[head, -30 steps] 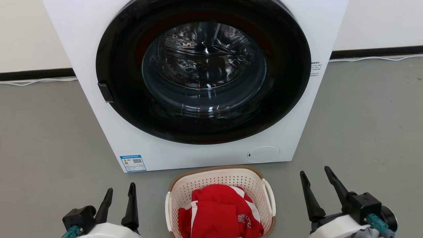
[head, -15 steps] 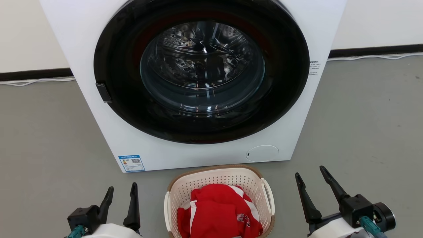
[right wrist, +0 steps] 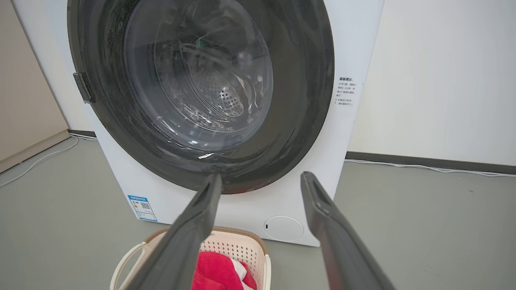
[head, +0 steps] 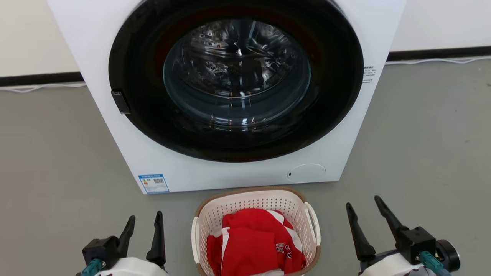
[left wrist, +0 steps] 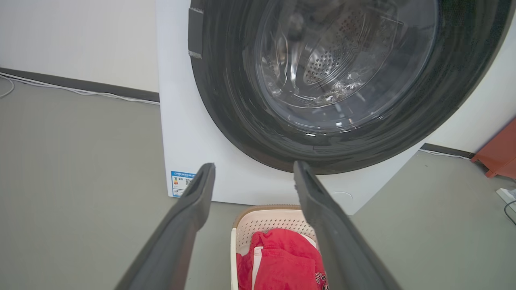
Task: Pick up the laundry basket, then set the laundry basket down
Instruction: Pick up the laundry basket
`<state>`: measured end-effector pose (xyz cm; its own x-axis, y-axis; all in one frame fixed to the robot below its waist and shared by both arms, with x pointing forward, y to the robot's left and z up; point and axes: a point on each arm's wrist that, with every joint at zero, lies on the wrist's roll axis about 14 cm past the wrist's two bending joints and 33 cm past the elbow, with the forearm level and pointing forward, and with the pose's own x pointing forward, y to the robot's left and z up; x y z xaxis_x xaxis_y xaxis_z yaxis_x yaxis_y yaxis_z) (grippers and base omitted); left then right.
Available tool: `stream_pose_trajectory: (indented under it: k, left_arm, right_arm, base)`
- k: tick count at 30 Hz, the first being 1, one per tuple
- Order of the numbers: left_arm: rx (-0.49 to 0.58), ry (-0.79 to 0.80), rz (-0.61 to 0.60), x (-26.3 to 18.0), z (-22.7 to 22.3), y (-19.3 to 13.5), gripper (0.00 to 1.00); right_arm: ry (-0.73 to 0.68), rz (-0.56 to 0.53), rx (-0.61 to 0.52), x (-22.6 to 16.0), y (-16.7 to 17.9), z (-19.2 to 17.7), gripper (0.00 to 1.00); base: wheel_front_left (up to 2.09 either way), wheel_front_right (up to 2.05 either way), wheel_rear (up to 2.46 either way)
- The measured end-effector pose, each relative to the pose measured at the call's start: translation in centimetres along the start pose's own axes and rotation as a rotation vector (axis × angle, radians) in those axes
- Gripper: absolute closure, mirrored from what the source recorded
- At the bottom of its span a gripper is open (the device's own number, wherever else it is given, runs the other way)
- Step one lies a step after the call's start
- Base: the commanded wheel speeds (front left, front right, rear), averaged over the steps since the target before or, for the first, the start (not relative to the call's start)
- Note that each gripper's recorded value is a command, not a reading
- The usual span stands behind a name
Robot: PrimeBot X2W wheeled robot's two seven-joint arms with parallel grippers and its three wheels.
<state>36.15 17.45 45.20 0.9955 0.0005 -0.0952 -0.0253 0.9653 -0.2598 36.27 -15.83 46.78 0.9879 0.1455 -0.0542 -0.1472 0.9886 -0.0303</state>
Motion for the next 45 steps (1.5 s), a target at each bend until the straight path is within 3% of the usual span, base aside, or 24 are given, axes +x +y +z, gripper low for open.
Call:
stream_pose_trajectory:
  k: [11, 29, 45]
  left_arm:
    - [0.005, 0.068, -0.013, 3.3, -1.8, -0.5, 0.00]
    - [0.024, 0.368, -0.040, 11.1, -10.8, -1.3, 0.00]
    - [0.031, 0.652, -0.072, 12.7, -20.7, -1.5, 0.00]
  right_arm:
    - [0.144, 0.027, 0.016, 2.7, 0.6, -4.3, 0.00]
    - [0.430, 0.094, -0.004, 10.3, 0.9, -12.7, 0.00]
    - [0.687, 0.090, 0.003, 11.6, 0.0, -21.7, 0.00]
  base:
    - [0.00, 0.00, 0.00]
    - [0.00, 0.00, 0.00]
    - [0.00, 0.00, 0.00]
